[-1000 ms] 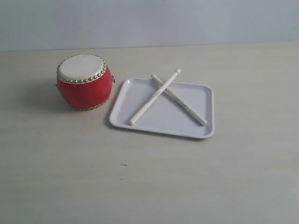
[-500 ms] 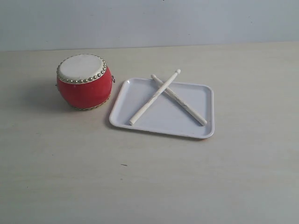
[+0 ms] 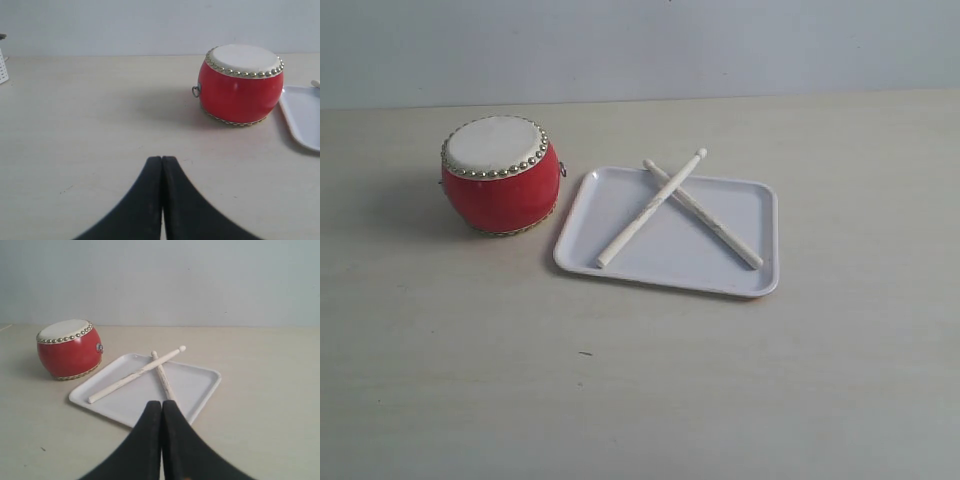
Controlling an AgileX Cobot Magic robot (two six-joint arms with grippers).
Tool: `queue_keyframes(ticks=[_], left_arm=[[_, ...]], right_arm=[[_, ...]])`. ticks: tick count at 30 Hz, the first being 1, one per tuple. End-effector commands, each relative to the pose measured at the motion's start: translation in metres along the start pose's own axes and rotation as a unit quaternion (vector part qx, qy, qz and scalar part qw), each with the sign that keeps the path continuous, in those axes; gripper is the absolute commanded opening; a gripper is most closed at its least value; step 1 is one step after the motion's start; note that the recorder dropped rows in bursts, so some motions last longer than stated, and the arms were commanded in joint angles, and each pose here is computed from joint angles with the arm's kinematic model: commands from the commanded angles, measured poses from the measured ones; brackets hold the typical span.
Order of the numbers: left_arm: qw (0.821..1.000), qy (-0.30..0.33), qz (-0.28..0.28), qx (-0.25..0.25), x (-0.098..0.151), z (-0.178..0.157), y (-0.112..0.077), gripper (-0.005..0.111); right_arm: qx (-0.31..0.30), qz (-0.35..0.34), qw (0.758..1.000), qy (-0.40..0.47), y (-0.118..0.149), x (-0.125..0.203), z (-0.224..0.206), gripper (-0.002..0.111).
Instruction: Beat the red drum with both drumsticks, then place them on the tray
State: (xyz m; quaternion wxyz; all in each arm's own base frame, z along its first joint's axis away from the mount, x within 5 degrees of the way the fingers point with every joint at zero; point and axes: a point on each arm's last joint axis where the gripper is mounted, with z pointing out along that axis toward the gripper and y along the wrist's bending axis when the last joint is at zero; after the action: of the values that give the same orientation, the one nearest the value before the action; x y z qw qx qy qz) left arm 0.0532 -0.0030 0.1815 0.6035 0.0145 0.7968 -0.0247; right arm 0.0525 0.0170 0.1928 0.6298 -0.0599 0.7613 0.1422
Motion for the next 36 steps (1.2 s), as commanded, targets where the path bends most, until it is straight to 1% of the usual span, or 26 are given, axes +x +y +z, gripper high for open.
queue_keyframes(ticks=[1,6,16,27,36], left_arm=[[1.0,-0.003,-0.001,-0.001,0.0,0.0,0.0,0.0],[1.0,-0.003,-0.001,-0.001,0.0,0.0,0.0,0.0],[1.0,-0.003,-0.001,-0.001,0.0,0.0,0.0,0.0],[1.0,-0.003,-0.001,-0.001,0.0,0.0,0.0,0.0],[1.0,-0.003,-0.001,-0.001,0.0,0.0,0.0,0.0]], right_arm=[[0.006,-0.02,1.0,-0.007,-0.001,0.001,0.0,0.0],[0.009,-0.032,0.999,-0.011,-0.002,0.001,0.0,0.0],[0.012,-0.03,0.999,-0.01,-0.002,0.001,0.0,0.0],[0.106,-0.014,0.994,-0.021,-0.013,-0.001,-0.001,0.0],[0.128,0.0,0.991,-0.024,-0.015,-0.001,-0.001,0.0]])
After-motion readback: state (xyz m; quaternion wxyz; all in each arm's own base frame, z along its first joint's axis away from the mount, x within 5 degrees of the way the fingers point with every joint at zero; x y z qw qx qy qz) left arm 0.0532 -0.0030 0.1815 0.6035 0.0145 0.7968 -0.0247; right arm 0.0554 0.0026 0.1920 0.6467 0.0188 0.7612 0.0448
